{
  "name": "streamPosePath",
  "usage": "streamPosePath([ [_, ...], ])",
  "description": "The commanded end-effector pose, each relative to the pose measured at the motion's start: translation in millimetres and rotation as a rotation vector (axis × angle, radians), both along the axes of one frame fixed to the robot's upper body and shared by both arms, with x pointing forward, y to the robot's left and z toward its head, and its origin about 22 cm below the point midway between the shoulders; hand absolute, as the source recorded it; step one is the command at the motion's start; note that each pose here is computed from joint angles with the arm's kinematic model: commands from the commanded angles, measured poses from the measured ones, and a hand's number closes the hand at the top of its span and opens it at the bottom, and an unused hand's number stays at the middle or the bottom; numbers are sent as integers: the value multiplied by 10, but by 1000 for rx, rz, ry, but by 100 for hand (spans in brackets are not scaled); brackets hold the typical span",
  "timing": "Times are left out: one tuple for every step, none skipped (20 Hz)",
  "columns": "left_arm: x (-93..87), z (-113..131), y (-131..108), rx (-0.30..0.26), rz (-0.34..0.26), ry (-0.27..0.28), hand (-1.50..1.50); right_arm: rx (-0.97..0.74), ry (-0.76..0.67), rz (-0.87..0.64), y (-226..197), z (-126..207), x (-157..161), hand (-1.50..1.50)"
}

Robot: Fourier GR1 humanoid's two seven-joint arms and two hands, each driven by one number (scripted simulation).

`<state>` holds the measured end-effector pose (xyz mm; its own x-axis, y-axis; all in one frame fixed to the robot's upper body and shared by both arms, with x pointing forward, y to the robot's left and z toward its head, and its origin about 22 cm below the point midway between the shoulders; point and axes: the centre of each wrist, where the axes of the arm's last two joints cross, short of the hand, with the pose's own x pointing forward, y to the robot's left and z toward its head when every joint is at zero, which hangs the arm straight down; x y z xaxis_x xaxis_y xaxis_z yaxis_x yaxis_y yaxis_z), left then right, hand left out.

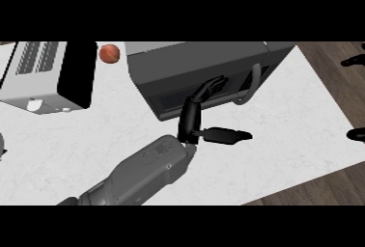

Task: Pick up the milk, place it into the microwave and close the microwave

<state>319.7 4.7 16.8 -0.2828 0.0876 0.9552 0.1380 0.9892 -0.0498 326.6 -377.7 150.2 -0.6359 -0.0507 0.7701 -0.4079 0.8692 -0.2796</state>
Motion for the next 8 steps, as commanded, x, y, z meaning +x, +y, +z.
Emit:
streamPosePath([
  [215,126,32,2,74,5,-150,46,36,38,-26,-42,51,-150],
  [211,114,39,-7,72,12,-150,37,46,46,-54,-20,54,-150],
  [224,123,37,-4,72,9,-150,50,32,43,-48,40,76,-150],
  [215,111,38,-7,71,8,-150,40,33,43,-76,66,80,-150],
  [223,114,42,-10,81,9,-150,66,54,63,-59,-19,73,-150],
  [218,114,33,-3,75,5,-150,60,40,61,-89,77,95,-150],
  [213,95,42,-8,75,5,-150,77,54,59,-84,30,100,-150],
  [216,81,55,-14,79,15,-150,74,48,49,-120,101,107,-150],
])
